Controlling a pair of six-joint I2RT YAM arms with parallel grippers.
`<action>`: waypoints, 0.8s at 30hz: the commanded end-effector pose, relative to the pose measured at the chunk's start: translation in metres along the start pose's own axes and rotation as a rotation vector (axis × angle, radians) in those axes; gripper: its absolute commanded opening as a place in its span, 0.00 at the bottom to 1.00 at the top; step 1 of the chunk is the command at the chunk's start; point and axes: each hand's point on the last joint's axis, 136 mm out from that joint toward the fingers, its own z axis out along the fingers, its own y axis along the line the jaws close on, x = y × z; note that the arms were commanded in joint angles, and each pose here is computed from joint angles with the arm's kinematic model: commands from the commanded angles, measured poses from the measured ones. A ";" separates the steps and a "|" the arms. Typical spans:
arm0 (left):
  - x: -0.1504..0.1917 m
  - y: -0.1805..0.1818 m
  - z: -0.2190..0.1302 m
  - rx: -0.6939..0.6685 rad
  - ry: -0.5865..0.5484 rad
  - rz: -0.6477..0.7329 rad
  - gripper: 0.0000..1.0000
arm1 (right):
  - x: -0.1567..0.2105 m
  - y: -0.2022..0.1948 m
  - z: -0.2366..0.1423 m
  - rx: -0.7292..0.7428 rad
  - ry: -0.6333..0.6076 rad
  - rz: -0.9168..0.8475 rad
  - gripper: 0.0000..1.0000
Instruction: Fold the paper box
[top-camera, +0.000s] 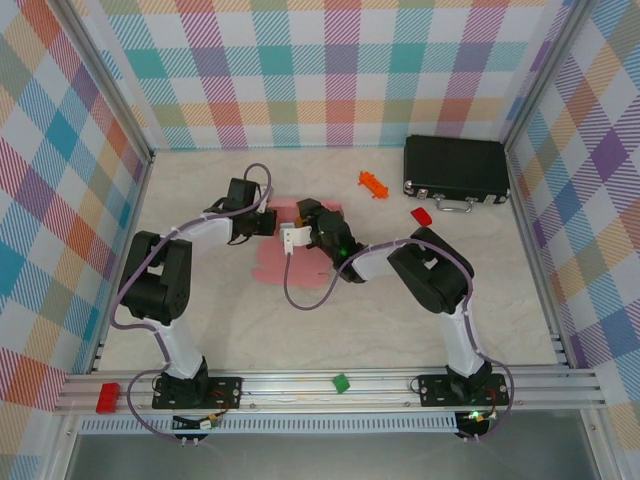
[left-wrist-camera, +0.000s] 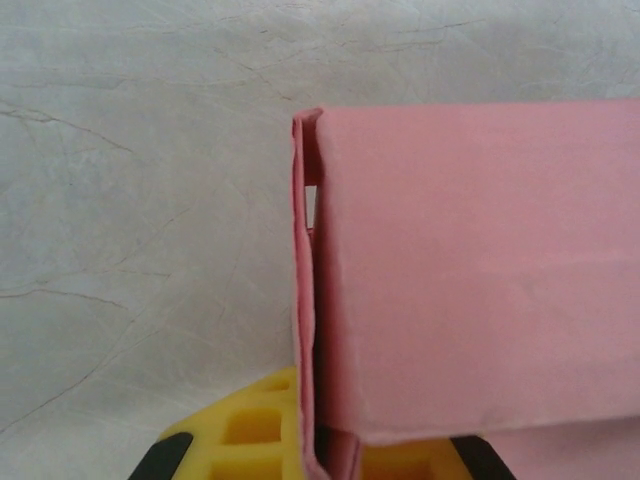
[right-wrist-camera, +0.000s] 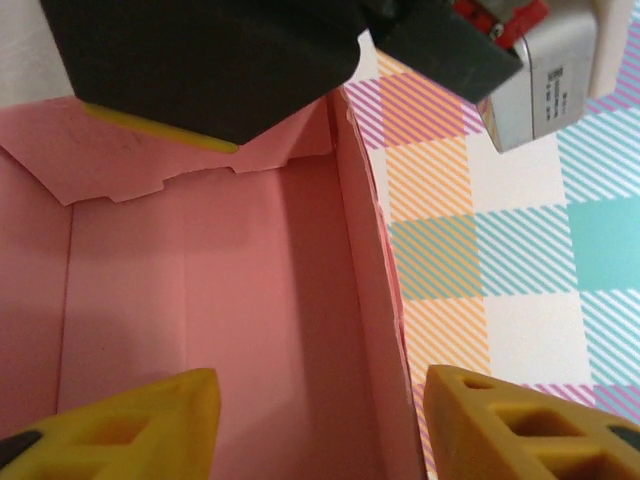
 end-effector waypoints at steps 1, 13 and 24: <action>-0.006 0.000 -0.014 -0.030 -0.040 0.023 0.05 | -0.009 -0.013 -0.007 0.034 -0.013 0.041 0.62; -0.001 0.012 -0.029 -0.122 -0.051 0.031 0.05 | -0.025 -0.056 -0.049 0.044 -0.031 0.237 0.77; 0.003 0.015 -0.033 -0.140 -0.048 0.035 0.05 | 0.014 -0.088 -0.088 -0.128 0.175 0.761 0.77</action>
